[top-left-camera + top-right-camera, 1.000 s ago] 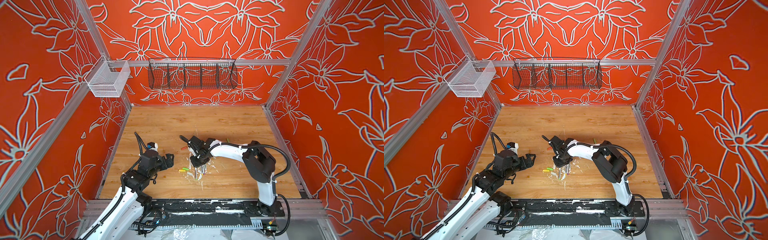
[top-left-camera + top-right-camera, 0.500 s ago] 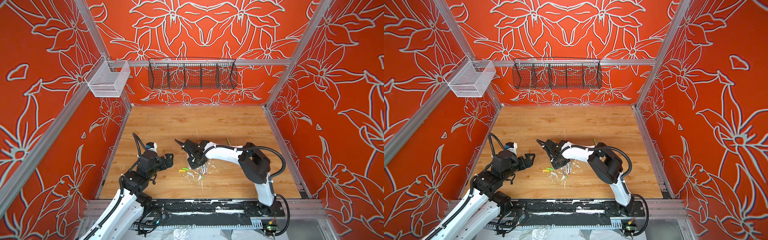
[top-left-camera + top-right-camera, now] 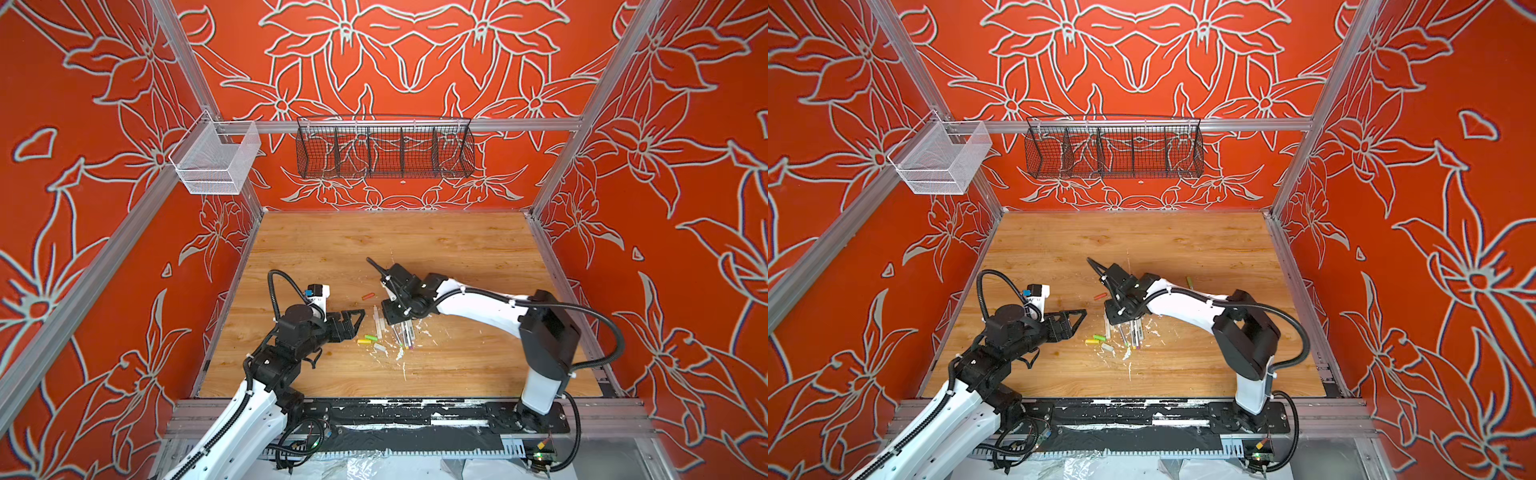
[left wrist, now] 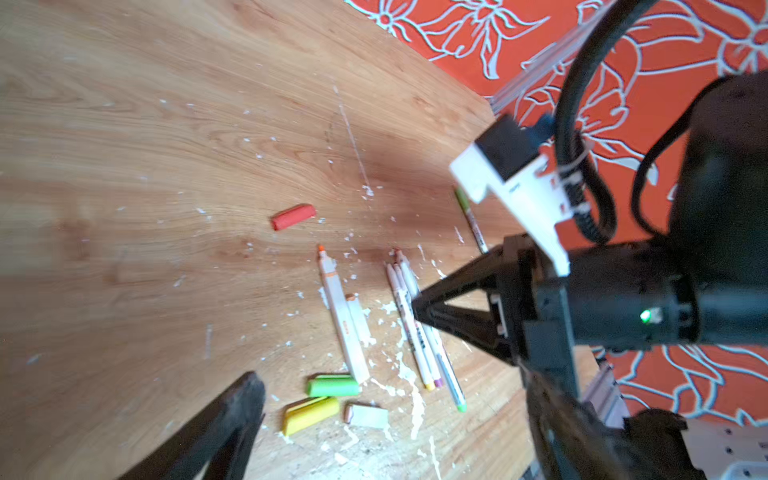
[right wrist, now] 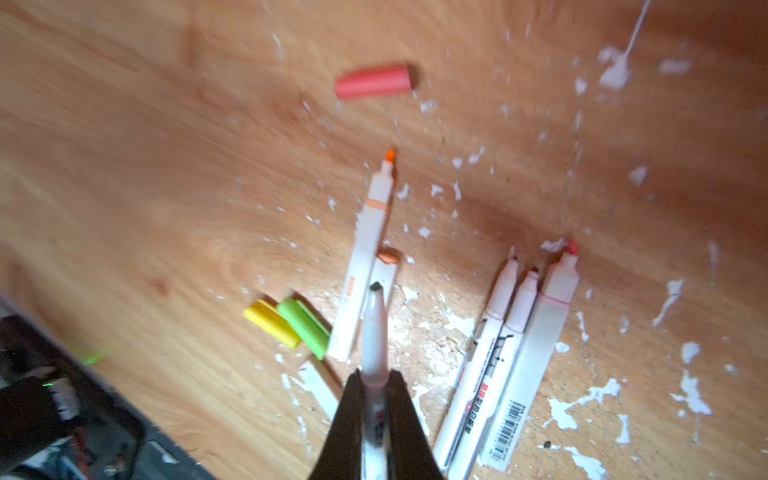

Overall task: Insert the pens into the pen caps
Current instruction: 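Lift the white marker and pass it into the left gripper, then open the right gripper and move it back toward the pile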

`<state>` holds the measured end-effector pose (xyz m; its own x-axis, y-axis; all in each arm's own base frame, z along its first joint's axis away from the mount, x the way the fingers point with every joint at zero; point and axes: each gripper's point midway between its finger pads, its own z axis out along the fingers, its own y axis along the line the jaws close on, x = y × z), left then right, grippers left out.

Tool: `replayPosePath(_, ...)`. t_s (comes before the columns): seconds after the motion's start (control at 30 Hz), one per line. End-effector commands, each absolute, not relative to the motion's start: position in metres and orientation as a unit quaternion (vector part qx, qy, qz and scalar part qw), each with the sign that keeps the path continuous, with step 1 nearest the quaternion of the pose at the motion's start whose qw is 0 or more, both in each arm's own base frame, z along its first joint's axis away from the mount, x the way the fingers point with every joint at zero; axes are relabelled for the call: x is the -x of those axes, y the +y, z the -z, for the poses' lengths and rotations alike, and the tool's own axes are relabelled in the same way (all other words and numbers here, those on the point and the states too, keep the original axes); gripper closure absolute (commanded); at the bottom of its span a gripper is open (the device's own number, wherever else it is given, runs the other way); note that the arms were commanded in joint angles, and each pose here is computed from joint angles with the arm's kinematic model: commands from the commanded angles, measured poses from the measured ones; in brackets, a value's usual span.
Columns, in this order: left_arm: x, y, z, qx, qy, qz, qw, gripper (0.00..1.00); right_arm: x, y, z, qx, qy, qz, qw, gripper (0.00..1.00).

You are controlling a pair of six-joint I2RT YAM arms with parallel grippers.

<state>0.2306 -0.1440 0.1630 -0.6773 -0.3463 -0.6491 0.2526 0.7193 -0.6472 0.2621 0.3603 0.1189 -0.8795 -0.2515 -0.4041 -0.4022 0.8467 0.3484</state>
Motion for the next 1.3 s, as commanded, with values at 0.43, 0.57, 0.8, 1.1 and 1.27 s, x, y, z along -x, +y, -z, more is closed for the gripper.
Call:
replayPosePath(0.43,-0.212,-0.198,-0.237,-0.131,0.712,0.504,0.471,0.26,-0.250,0.402,-0.276,0.209,0.754,-0.534,0.321,0.91)
replayPosePath(0.57,-0.212,-0.200,-0.245,-0.141,0.700,0.509,0.482,0.37,-0.243,0.400,-0.295,0.211,0.719,-0.568,0.341,0.91)
replayPosePath(0.8,-0.215,-0.201,-0.257,-0.149,0.682,0.510,0.502,0.55,-0.239,0.398,-0.305,0.209,0.699,-0.587,0.352,0.91)
replayPosePath(1.1,-0.221,-0.196,-0.268,-0.143,0.678,0.492,0.528,0.84,-0.240,0.393,-0.304,0.202,0.692,-0.589,0.366,0.91)
replayPosePath(1.27,-0.229,-0.189,-0.259,-0.113,0.707,0.466,0.519,0.97,-0.242,0.392,-0.298,0.202,0.702,-0.576,0.366,0.83)
